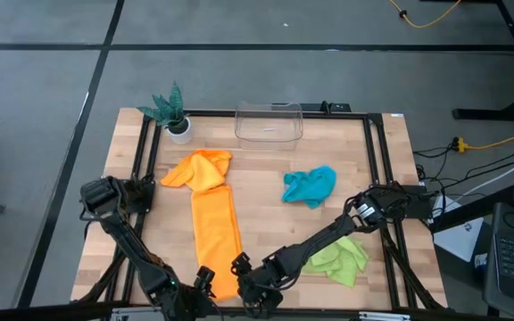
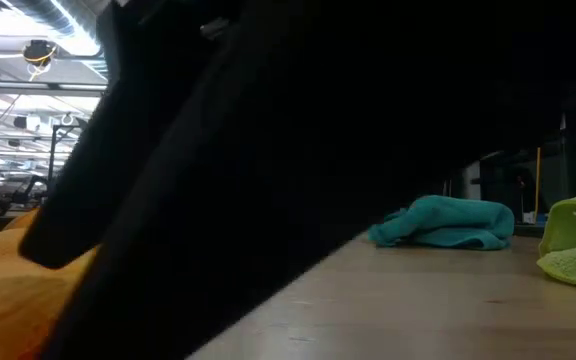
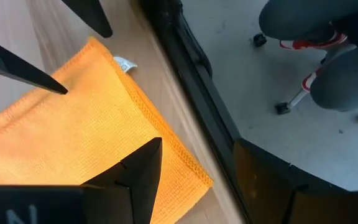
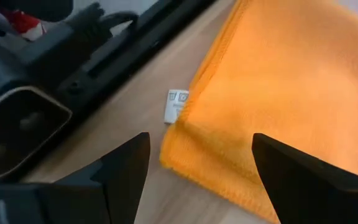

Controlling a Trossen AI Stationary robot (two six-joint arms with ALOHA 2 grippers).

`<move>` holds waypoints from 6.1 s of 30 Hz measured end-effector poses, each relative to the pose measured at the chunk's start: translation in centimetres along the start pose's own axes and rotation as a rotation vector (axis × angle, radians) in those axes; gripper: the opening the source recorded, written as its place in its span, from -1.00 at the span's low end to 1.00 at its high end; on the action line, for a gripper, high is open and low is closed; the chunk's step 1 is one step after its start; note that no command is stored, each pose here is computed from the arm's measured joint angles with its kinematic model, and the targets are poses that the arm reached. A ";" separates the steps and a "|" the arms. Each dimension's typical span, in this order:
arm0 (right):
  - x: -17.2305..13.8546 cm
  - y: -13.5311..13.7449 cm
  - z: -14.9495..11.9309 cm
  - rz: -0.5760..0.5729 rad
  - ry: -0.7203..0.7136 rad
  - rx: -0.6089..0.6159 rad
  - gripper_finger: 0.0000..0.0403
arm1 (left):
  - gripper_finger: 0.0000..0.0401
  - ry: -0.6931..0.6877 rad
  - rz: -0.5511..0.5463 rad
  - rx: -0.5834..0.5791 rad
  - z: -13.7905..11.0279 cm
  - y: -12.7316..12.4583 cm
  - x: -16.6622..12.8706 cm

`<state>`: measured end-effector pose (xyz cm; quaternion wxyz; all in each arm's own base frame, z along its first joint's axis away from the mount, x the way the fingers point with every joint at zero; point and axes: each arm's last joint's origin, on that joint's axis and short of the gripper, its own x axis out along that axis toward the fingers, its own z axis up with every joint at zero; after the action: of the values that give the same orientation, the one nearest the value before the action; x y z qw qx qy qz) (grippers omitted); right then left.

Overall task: Fold microfiber towels
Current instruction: Fold the bottom orange microfiber towel

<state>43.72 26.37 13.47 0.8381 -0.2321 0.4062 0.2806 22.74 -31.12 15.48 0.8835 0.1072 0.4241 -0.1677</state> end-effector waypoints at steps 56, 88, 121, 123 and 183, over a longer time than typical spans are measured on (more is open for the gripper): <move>0.1 -0.6 1.1 -0.079 0.124 0.288 -0.97 | -1.00 0.061 0.104 -0.124 0.7 0.4 0.8; -7.3 -3.0 5.5 -0.565 0.181 0.174 -0.98 | -1.00 0.315 0.398 0.090 6.0 1.9 -7.5; -2.8 -13.4 -0.6 -0.515 0.118 0.316 -0.70 | -0.88 0.719 0.527 0.024 -0.6 7.5 -3.2; -2.8 -13.5 -0.6 -0.518 0.110 0.316 -0.64 | -0.79 0.715 0.534 0.006 -0.6 7.6 -3.2; -10.5 -5.7 -0.6 -0.215 0.684 0.252 0.02 | -0.30 -0.272 0.127 -0.748 -2.7 7.1 -7.4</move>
<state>41.73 18.89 22.56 0.7005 -0.2490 0.6673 0.0452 19.25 -22.15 19.97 0.9183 -0.2188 0.3275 0.0404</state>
